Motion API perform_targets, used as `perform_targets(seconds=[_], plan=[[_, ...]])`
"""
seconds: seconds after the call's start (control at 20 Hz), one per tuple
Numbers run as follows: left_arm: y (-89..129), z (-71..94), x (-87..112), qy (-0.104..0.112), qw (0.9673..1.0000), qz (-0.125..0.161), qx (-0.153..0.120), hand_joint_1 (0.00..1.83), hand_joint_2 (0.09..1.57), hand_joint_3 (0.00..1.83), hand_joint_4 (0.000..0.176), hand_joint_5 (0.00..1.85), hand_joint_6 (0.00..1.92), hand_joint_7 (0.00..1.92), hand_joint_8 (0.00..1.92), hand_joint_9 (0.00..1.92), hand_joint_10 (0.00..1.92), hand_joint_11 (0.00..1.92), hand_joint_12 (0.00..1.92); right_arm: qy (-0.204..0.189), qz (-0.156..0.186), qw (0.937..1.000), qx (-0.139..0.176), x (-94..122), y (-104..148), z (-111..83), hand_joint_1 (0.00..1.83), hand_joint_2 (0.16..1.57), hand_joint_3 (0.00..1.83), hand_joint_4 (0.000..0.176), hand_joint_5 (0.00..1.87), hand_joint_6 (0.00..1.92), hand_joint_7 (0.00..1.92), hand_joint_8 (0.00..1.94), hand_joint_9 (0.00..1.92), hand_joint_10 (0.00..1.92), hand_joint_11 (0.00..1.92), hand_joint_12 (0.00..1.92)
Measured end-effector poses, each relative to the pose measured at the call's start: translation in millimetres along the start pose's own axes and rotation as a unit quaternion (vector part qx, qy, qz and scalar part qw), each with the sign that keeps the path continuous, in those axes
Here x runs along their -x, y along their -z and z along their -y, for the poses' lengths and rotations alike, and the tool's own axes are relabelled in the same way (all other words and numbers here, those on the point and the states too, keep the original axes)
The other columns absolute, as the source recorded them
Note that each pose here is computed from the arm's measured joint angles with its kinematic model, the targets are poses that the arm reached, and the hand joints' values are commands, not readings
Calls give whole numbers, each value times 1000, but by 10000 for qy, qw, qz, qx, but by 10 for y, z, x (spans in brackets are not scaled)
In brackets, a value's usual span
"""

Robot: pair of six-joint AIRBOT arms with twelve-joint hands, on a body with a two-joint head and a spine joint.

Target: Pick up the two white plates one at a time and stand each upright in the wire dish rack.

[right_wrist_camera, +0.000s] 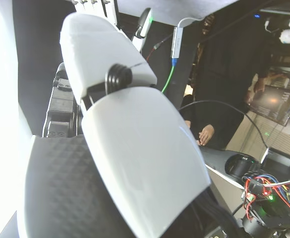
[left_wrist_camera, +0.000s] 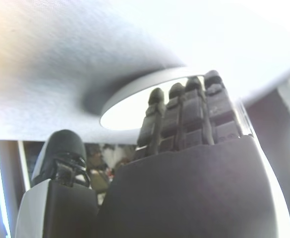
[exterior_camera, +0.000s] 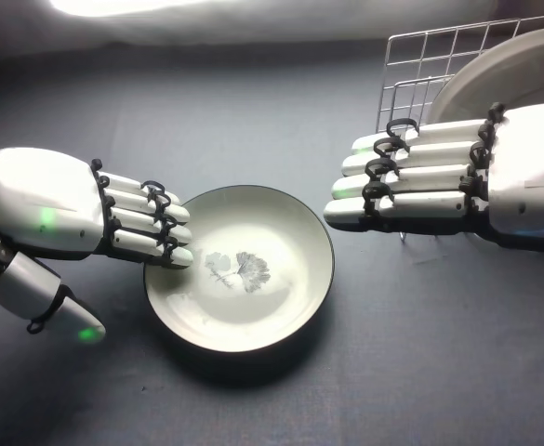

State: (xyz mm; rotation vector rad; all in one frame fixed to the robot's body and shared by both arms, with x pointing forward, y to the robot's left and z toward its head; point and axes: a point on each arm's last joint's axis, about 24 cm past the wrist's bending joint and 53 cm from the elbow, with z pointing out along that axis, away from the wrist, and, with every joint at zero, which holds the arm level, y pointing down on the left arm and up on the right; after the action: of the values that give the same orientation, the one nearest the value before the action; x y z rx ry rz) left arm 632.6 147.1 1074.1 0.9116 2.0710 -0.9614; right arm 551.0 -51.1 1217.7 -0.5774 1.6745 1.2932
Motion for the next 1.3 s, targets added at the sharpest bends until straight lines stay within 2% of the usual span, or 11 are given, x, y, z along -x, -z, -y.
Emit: perform_targets(seconds=[0.2, 0.4, 0.6, 0.7, 0.8, 1.0, 1.15, 1.3], plan=[[-5, -57, -167, 214, 9997, -94, 78, 0, 1231, 0, 0, 81, 4, 55, 11, 18, 3, 7, 6, -19, -102, 9999, 10, -87, 6, -8, 1831, 1155, 13, 0, 0, 0, 0, 0, 0, 0, 60, 29], [-3, -83, -287, 342, 9992, -181, 119, 0, 1232, 0, 0, 69, 5, 25, 0, 0, 0, 1, 1, -64, -89, 9999, 30, -91, -4, -33, 1831, 1172, 19, 0, 0, 0, 0, 0, 0, 0, 16, 23], [-8, -79, -294, 318, 9992, -195, 117, 0, 1233, 0, 0, 26, 4, 0, 0, 0, 0, 0, 0, -86, -126, 9999, 41, -128, -24, -68, 1831, 1184, 13, 0, 0, 0, 0, 0, 0, 0, 0, 74], [-7, -82, -309, 305, 9992, -211, 122, 0, 1240, 1, 0, 33, 6, 0, 0, 0, 0, 0, 0, -112, -169, 9998, -24, -166, -62, -38, 1831, 1193, 12, 0, 0, 0, 0, 0, 0, 0, 31, 17], [-11, -80, -321, 312, 9992, -216, 115, 0, 1240, 1, 0, 56, 14, 19, 8, 0, 0, 0, 0, -160, -252, 9995, -140, -241, -131, 13, 1831, 1198, 14, 0, 0, 0, 0, 0, 0, 0, 51, 28], [-12, -80, -319, 314, 9992, -213, 115, 0, 1247, 3, 0, 71, 16, 29, 11, 4, 2, 17, 7, -195, -411, 9988, -165, -393, -308, 48, 1831, 1205, 15, 0, 0, 0, 0, 0, 0, 0, 2, 3], [-12, -80, -319, 317, 9992, -212, 115, 0, 1249, 1, 0, 116, 10, 79, 9, 40, 7, 24, 15, -187, -480, 9983, -270, -457, -427, 173, 1831, 1192, 8, 0, 0, 0, 0, 0, 0, 0, 0, 0], [-12, -78, -316, 322, 9992, -206, 112, 0, 1243, 0, 0, 78, 0, 31, 1, 0, 0, 1, 7, -133, -552, 9978, -348, -518, -564, 290, 1831, 1192, 7, 0, 0, 0, 0, 0, 0, 0, 0, 0]])
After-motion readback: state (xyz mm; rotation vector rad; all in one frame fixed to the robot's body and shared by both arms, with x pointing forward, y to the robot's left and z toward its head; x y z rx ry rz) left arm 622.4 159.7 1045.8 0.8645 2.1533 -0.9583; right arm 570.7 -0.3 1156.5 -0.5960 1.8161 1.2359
